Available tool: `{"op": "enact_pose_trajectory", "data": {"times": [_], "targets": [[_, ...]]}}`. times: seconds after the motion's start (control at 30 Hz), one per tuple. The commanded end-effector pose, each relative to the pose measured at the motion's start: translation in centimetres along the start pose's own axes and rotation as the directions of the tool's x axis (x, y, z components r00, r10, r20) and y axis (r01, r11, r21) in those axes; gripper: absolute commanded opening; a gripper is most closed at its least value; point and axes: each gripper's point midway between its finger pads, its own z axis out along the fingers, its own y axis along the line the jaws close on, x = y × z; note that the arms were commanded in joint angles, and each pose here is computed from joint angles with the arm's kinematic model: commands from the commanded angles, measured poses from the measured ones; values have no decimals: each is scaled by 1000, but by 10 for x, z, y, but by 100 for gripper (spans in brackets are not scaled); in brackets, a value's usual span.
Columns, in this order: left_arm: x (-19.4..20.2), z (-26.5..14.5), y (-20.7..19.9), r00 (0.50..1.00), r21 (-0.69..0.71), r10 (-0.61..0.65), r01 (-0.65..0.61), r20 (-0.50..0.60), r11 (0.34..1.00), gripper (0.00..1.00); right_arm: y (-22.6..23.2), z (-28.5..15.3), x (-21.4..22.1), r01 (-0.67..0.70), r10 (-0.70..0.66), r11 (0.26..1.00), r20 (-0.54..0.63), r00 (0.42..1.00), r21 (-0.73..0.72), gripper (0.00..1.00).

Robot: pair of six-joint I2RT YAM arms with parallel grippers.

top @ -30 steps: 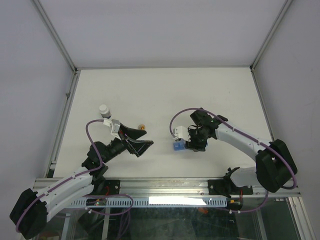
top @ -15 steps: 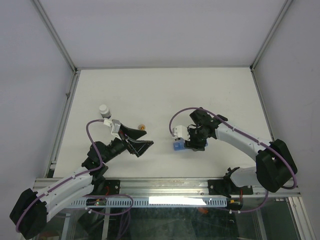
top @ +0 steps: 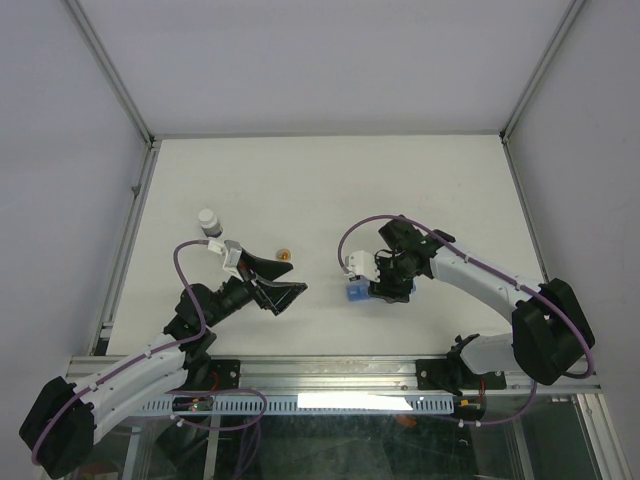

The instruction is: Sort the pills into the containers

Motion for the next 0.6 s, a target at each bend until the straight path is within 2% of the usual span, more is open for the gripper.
{"op": "enact_pose_trajectory", "data": {"times": [0.0, 0.07, 0.17, 0.27, 0.33, 0.43, 0.5, 0.57], "targets": [[-8, -1, -2, 999, 15, 18, -19, 42, 1000, 99, -14, -10, -8, 17, -18, 996, 14, 1000, 84, 0], [-8, -1, -3, 999, 16, 17, -18, 42, 1000, 99, -6, -13, -15, 4, -5, 1000, 37, 999, 29, 0], [-8, -1, -3, 999, 16, 15, -16, 42, 1000, 99, -13, -10, -7, 5, -6, 996, 13, 1000, 84, 0], [-8, -1, -3, 999, 15, 14, -15, 42, 1000, 99, -5, -15, -18, -5, 3, 999, 51, 999, 36, 0], [-8, -1, -3, 999, 16, 14, -15, 45, 1000, 99, -17, -8, -5, 12, -14, 993, 9, 1000, 115, 0], [-8, -1, -2, 999, 15, 12, -13, 42, 1000, 99, -4, -10, -13, -6, 5, 1000, 34, 999, 27, 0], [-7, -1, -2, 999, 14, 12, -12, 42, 1000, 99, -12, -6, -8, 4, -6, 997, 20, 1000, 82, 0], [-7, -2, -2, 999, 12, 12, -12, 43, 1000, 99, -9, -11, -13, -10, 9, 999, 23, 1000, 50, 0]]}}
